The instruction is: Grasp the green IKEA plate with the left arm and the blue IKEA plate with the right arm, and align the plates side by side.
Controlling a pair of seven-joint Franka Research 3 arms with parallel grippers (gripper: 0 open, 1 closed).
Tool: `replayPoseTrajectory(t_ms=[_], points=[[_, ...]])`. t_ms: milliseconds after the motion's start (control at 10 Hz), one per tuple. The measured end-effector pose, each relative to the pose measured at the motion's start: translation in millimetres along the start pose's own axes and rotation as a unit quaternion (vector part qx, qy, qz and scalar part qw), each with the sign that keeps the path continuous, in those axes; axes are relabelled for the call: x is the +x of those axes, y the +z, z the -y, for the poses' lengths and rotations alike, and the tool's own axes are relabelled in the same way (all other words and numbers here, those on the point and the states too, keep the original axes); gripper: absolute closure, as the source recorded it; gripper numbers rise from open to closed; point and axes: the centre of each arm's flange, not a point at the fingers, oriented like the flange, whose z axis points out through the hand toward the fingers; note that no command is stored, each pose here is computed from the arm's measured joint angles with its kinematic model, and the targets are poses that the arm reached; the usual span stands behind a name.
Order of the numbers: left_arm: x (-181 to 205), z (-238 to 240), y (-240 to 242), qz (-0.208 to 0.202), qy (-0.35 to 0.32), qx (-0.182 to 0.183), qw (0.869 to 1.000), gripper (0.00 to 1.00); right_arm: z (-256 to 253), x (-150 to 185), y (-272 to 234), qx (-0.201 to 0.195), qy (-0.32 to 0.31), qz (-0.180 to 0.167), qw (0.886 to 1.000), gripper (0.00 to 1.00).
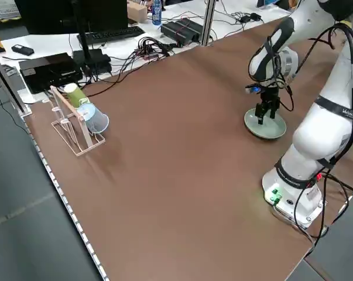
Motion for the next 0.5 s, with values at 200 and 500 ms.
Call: replayPoseTrajectory(t_ms=[200, 500], points=[[5.6, -4.2, 0.2, -0.009, 0.003, -0.010, 1.000, 0.00, 5.3, 0.3, 4.6, 0.001, -0.006, 0.005, 1.000, 0.03], [21.0, -10.6, -3.6, -0.013, 0.008, -0.023, 1.000, 0.00, 35.2, 2.4, 16.7, 0.018, -0.016, 0.016, 1.000, 0.04]])
